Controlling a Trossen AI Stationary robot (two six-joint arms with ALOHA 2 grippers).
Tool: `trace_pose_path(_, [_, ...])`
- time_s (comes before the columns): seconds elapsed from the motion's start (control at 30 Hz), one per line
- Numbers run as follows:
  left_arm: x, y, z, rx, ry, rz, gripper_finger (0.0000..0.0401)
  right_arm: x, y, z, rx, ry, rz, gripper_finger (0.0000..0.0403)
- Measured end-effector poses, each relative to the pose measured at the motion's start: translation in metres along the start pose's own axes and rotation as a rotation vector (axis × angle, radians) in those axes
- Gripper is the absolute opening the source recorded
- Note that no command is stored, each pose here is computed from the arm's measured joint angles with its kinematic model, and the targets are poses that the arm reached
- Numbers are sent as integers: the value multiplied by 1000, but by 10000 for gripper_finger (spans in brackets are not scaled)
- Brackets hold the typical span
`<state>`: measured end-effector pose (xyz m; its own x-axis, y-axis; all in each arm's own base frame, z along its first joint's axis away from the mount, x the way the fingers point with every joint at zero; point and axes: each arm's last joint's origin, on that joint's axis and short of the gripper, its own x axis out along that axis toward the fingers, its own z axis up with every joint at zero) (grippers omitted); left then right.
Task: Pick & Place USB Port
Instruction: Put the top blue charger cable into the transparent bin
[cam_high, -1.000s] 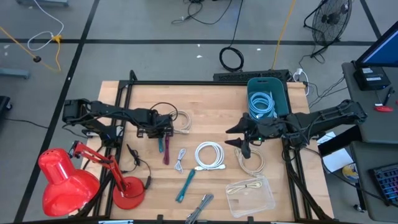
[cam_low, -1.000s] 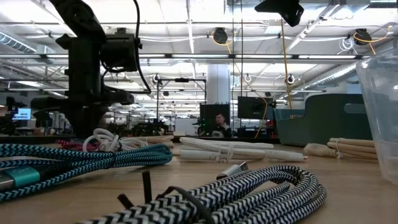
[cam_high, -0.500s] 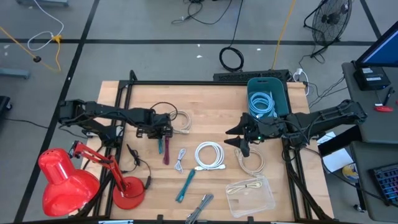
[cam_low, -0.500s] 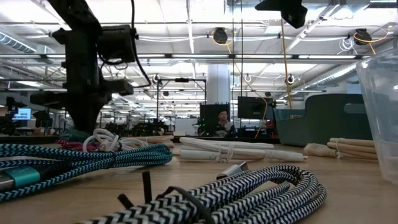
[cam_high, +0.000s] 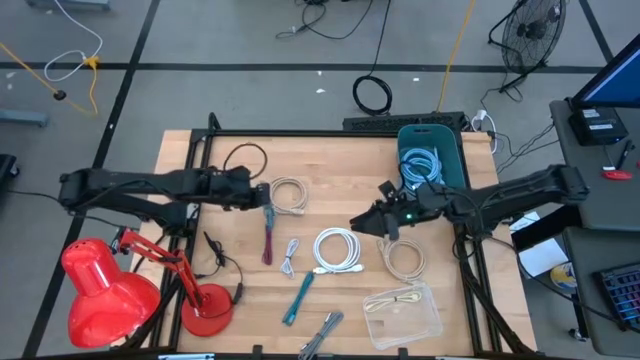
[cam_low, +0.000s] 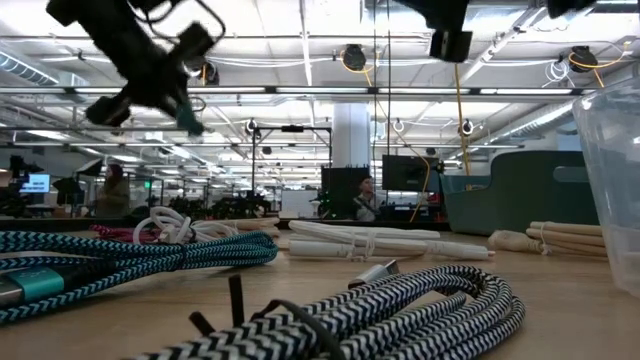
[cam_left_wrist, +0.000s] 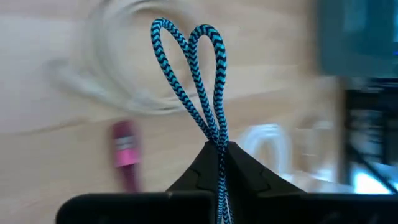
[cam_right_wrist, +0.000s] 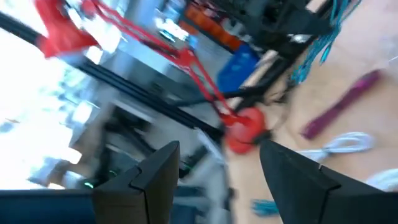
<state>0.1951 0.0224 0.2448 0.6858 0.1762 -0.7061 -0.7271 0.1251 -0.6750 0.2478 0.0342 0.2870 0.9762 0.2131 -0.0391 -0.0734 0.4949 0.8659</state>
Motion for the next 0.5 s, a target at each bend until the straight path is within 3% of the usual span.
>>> trace_pose_path(0.17, [-12,-25,-8,69,-43,-269,12,-2,-27,-6,126,-68,101,215])
trace_pose_path(0.3, [-16,-46,-19,109,-65,-461,7,-2,-35,-4,131,-109,134,215])
trace_pose_path(0.5, [-5,-64,-35,110,-70,-596,8,-2,-32,2,119,-148,186,215])
